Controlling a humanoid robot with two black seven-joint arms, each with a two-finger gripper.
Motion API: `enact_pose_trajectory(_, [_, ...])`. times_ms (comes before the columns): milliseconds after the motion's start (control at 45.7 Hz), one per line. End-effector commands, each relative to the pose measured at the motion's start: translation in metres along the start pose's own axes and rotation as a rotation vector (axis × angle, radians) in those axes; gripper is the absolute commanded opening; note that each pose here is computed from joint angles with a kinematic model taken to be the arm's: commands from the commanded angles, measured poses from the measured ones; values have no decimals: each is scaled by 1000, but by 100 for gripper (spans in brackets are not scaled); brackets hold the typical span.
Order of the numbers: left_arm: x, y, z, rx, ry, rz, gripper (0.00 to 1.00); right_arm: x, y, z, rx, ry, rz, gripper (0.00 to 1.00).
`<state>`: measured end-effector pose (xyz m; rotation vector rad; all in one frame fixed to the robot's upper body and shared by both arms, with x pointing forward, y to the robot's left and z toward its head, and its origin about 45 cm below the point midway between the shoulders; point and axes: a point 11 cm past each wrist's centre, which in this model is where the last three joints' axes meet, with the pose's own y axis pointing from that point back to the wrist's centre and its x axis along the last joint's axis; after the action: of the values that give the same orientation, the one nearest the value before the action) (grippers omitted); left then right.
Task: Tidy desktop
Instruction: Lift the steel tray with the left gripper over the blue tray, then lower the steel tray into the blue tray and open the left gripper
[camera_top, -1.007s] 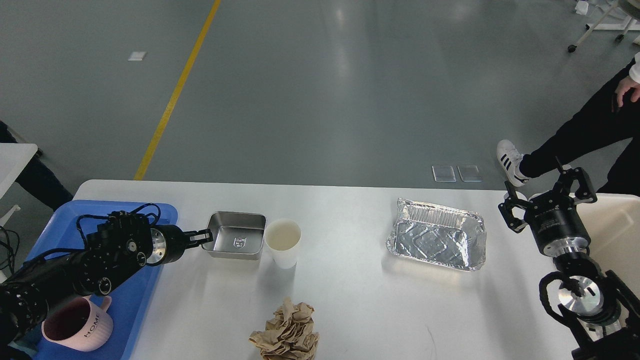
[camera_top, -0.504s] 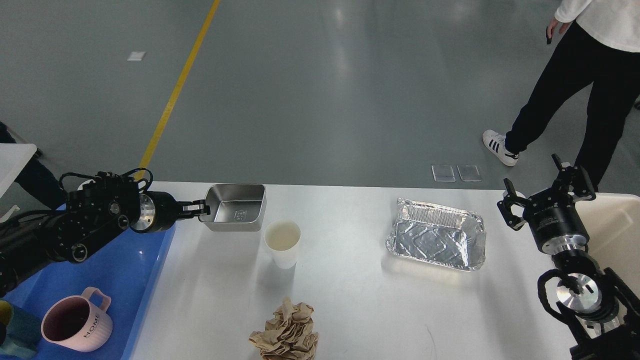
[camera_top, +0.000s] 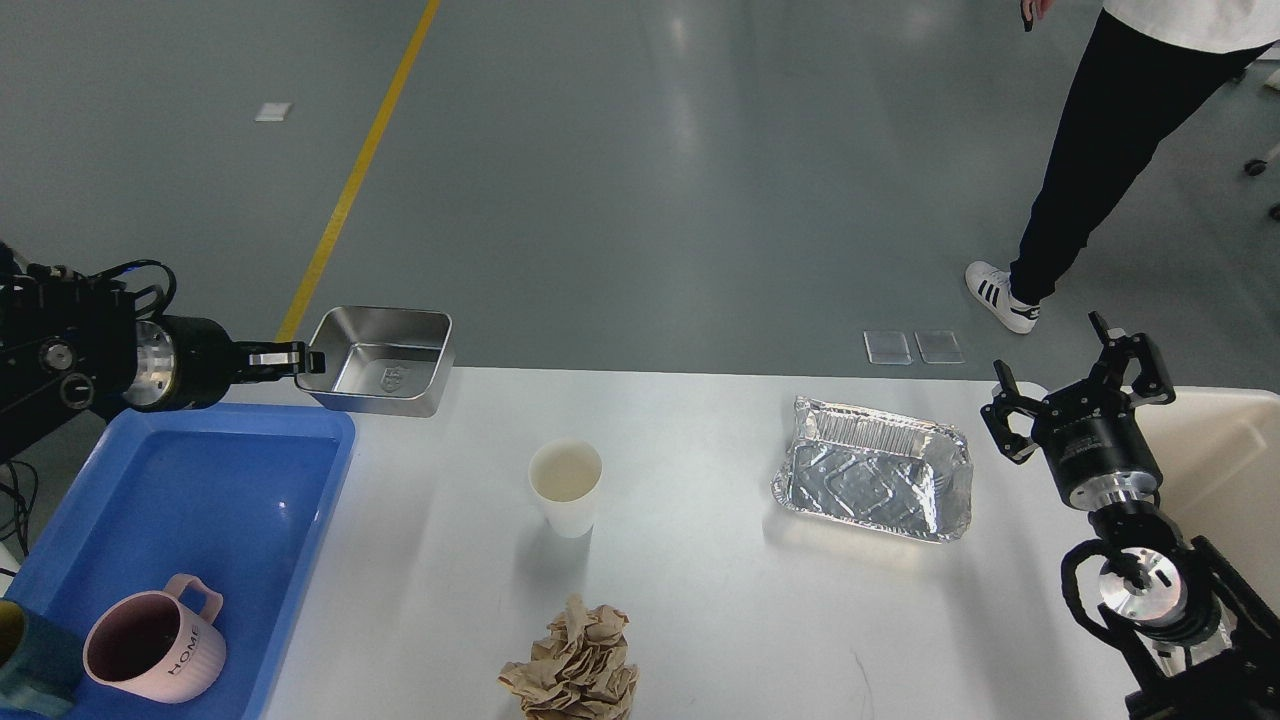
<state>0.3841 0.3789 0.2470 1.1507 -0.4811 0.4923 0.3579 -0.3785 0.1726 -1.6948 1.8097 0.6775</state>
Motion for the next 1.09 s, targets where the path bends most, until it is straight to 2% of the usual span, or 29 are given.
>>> enact_pose_trajectory(0, [2, 31, -9, 7, 29, 21, 0, -2, -1, 2, -2, -2, -3, 100])
enact_pose_trajectory(88, [6, 54, -25, 45, 49, 46, 0, -2, -1, 3, -4, 8, -5, 100])
enact_pose_trajectory(219, [6, 69, -44, 97, 74, 66, 0, -3, -1, 3, -6, 14, -10, 100])
enact_pose_trajectory(328, [-2, 70, -60, 127, 122, 72, 0, -3, 0, 5, -7, 9, -8, 100])
enact_pose_trajectory(613, [-59, 62, -114, 241, 233, 47, 0, -2, 0, 5, -8, 11, -7, 100])
enact_pose_trajectory(766, [-92, 51, -150, 336, 281, 36, 0, -1, 2, 7, -14, 10, -4, 100])
enact_pose_trajectory(985, [-102, 20, -165, 359, 334, 62, 1, -6, 1, 12, -17, 18, -16, 100])
enact_pose_trajectory(1073, [-111, -7, -158, 348, 350, 54, 1, -5, 1, 12, -19, 22, -14, 100])
